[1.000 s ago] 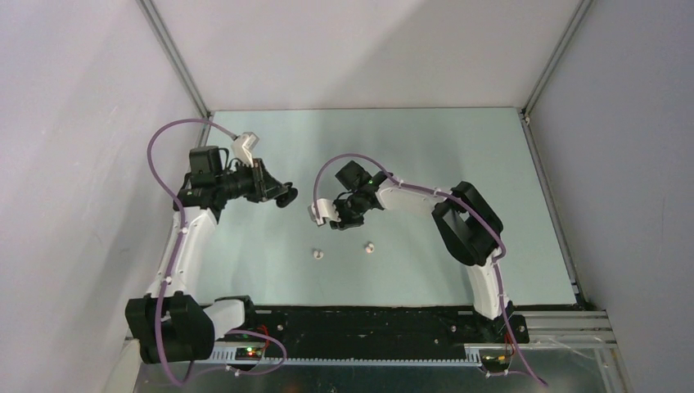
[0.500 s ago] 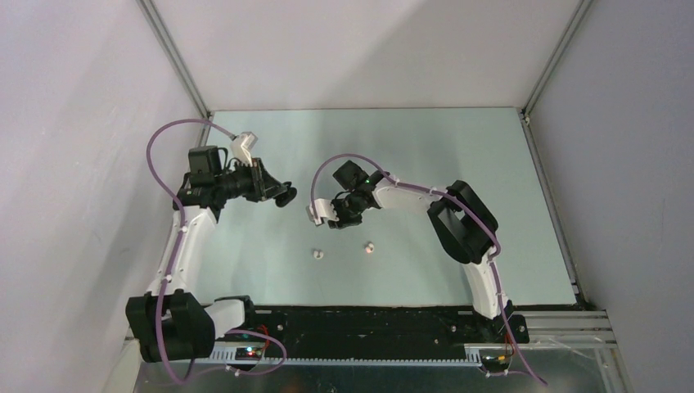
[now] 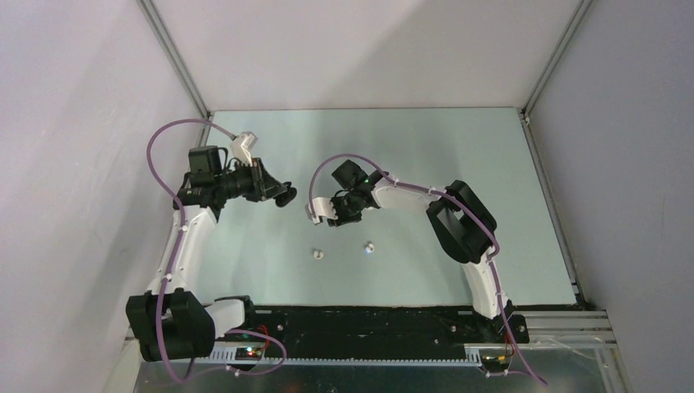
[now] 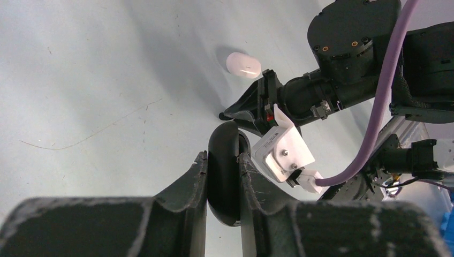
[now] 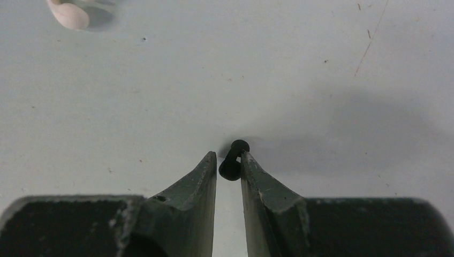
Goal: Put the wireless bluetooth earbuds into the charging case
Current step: Pick up the left earbud from the center of the board.
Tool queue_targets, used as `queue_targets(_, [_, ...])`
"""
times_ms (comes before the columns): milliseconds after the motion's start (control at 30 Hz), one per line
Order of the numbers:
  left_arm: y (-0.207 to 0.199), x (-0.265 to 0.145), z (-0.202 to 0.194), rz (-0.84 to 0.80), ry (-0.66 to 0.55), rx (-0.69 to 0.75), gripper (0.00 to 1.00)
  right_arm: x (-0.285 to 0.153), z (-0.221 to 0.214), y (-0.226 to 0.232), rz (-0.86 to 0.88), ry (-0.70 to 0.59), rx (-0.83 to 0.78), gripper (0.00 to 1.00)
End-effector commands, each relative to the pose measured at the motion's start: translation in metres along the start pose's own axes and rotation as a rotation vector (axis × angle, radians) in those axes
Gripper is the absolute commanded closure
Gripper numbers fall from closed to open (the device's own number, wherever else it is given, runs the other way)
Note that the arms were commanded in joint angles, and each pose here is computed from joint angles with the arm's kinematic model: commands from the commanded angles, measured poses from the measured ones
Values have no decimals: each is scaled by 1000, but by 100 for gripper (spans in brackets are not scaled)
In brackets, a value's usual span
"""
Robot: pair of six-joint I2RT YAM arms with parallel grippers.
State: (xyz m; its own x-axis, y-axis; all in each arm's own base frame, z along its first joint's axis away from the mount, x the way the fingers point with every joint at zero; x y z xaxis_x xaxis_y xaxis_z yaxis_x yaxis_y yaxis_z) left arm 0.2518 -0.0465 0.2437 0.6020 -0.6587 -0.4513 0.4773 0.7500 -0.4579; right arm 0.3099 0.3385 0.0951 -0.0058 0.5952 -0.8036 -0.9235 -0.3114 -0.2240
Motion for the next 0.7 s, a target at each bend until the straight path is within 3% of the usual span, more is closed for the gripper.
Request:
queue_targets(0, [-1, -2, 9, -12, -37, 9, 100, 5, -1, -6, -27, 27, 21, 73])
queue_targets(367, [-3, -2, 9, -17, -45, 5, 100, -3, 8, -17, -65, 2, 83, 86])
queue_targets(500, [-3, -2, 9, -18, -47, 8, 100, -12, 13, -20, -41, -32, 129, 100])
queue_targets(667, [-1, 0, 12, -34, -45, 24, 100, -47, 28, -24, 0, -139, 164, 100])
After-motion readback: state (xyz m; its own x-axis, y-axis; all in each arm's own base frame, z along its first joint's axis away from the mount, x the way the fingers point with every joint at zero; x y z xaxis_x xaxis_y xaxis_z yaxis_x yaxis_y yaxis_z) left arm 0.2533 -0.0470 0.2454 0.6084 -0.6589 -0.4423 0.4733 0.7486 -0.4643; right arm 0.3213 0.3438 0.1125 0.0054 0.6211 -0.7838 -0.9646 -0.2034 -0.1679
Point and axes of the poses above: each gripper's point midway between its finger pads, its own x axis out along the fingers, its own y axis along the line the jaws close on, z = x × y, the point moved 8 cm from there along -x, back along the fingers, and after that the axes turned 3 degrees about x, right-handed, at the moved point
